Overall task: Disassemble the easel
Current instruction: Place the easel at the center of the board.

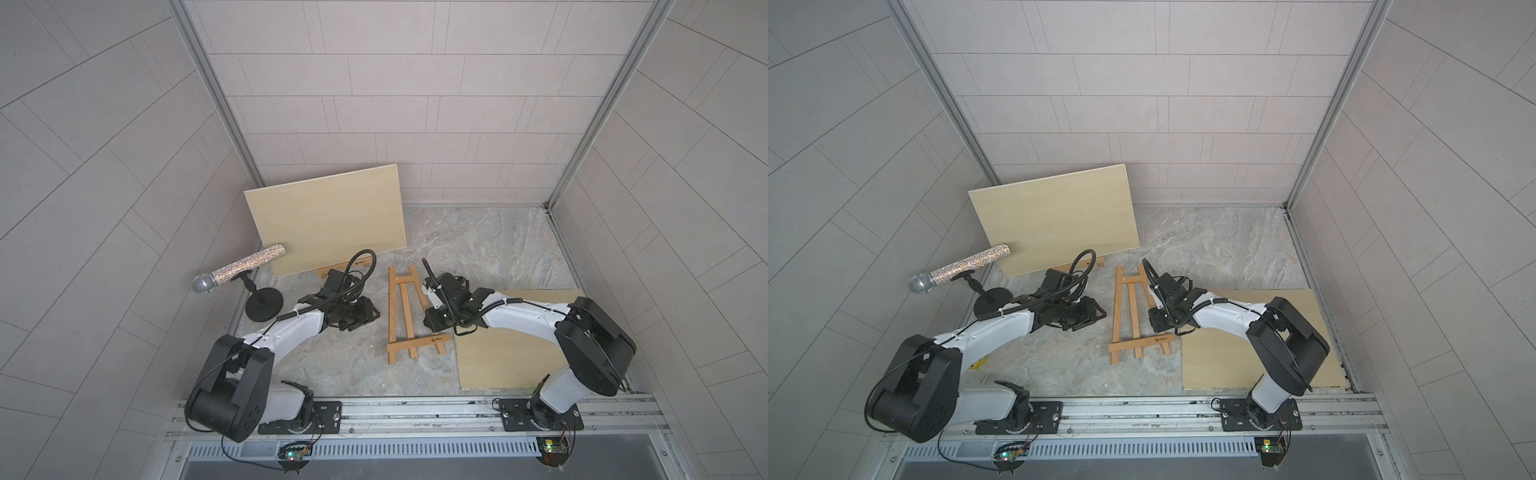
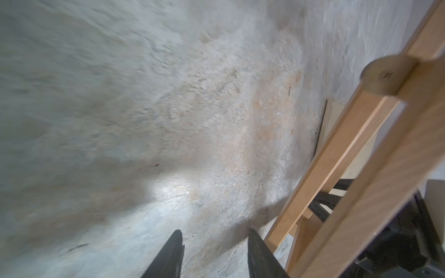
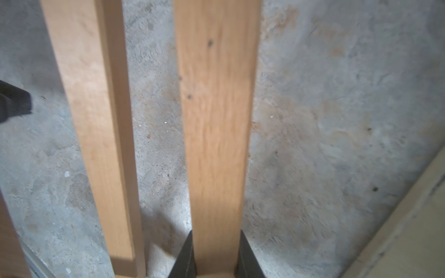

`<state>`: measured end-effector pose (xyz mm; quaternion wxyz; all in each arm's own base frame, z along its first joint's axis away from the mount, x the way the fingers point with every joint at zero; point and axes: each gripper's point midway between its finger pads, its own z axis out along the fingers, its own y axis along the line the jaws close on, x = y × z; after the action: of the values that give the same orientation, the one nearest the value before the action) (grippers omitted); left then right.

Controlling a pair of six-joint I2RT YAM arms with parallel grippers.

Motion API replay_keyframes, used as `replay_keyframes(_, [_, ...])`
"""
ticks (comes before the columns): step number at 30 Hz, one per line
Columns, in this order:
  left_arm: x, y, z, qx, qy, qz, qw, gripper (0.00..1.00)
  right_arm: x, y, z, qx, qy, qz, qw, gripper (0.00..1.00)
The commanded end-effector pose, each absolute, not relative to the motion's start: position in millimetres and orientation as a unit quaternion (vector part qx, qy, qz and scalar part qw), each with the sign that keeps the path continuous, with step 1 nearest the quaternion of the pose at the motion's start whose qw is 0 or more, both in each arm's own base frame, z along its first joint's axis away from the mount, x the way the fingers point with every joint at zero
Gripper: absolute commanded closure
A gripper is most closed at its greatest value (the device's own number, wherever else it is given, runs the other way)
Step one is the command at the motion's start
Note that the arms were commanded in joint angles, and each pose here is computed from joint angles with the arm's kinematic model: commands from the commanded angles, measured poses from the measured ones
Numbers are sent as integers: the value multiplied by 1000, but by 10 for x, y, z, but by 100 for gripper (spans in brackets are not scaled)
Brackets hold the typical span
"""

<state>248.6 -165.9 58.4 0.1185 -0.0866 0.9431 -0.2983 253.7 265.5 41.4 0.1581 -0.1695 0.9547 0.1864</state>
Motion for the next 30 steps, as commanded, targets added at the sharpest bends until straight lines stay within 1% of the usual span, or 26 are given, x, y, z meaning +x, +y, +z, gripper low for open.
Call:
replay_keyframes(1, [2440, -1504, 615, -88, 955, -256, 123, 48, 2493, 2681, 332, -168, 963, 153, 144, 100])
replay_keyframes(5, [2479, -1507, 677, -95, 951, -262, 137, 43, 2436, 2765, 264, -172, 967, 140, 124, 99])
replay_keyframes(9, [2499, -1572, 713, -98, 945, -279, 140, 42, 2406, 2836, 225, -178, 969, 132, 109, 93])
replay_keyframes(12, [2510, -1633, 763, -95, 944, -283, 142, 42, 2402, 2868, 220, -174, 971, 132, 101, 87])
replay_keyframes(15, [2532, -1730, 835, -92, 942, -288, 144, 42, 2395, 2882, 249, -172, 971, 133, 97, 77])
replay_keyframes(20, [2573, -1889, 874, -101, 942, -291, 137, 41, 2373, 2868, 391, -172, 970, 142, 100, 50])
replay_keyframes(21, [2585, -1908, 881, -103, 942, -290, 137, 41, 2367, 2860, 419, -172, 969, 144, 101, 47])
replay_keyframes(24, [2620, -1987, 894, -112, 940, -292, 134, 41, 2366, 2765, 538, -161, 970, 151, 102, 41])
replay_keyframes(27, [2663, -2092, 886, -124, 941, -288, 126, 41, 2416, 2531, 724, -127, 972, 161, 117, 40])
replay_keyframes(30, [2692, -2259, 837, -130, 945, -281, 107, 40, 2469, 2253, 938, -87, 971, 175, 140, 34])
